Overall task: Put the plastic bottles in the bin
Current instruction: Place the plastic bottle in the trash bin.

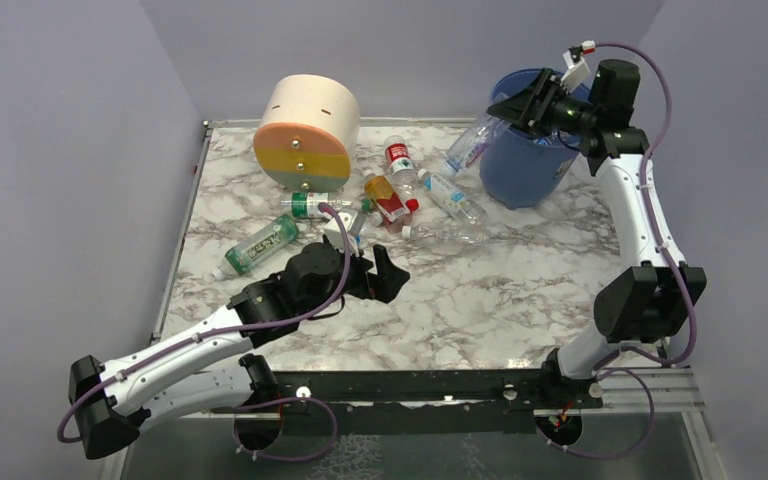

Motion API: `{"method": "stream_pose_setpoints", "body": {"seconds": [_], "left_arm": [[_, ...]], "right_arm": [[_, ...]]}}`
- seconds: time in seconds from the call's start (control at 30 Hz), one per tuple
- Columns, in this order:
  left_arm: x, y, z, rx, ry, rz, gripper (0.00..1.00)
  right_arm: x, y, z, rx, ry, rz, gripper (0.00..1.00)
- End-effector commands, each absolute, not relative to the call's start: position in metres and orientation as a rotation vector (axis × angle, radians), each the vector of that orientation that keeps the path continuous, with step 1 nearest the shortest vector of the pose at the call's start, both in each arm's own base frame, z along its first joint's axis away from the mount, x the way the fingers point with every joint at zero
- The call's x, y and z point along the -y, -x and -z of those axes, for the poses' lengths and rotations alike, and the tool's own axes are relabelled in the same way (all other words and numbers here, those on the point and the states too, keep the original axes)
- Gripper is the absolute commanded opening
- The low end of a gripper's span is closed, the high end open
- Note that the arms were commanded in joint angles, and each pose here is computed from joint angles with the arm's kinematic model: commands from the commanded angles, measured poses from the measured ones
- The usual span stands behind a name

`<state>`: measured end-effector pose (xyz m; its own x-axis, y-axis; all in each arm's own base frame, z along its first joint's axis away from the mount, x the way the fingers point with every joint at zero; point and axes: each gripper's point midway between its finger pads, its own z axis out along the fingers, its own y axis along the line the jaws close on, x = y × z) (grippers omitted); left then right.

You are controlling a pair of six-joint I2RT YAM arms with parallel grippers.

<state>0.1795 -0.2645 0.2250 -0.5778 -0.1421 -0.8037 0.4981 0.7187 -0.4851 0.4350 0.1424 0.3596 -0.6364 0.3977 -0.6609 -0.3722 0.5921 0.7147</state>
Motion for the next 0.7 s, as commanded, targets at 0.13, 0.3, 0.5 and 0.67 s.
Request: {"method": "stream_pose_setpoints", "body": {"seconds": [0.13,0.3,0.5,0.67], "left_arm": [[0.271,-0.186,-0.229,-1.995,-0.281,0.876,0.99],[0.27,-0.186,-0.229,-1.995,-0.279,0.877,0.99],[0.271,-0.186,-0.226,-2.004,-0.279,0.877,0.99],[0.274,-0.186,-0.225,-2.009,-0.281,0.883,0.99]], "right_arm": [[-0.088,-0.451,-0.406,-1.767,-0.113,-1.23,0.62],[-0.055,-0.459,-0.419,-1.682,-0.177,-1.252,0.62],[-0.014,-0.467,-0.419,-1.588,-0.29,-1.252,0.62],[0.01,-0.474,-0.416,-1.52,-0.378,-1.213,0.62]]}}
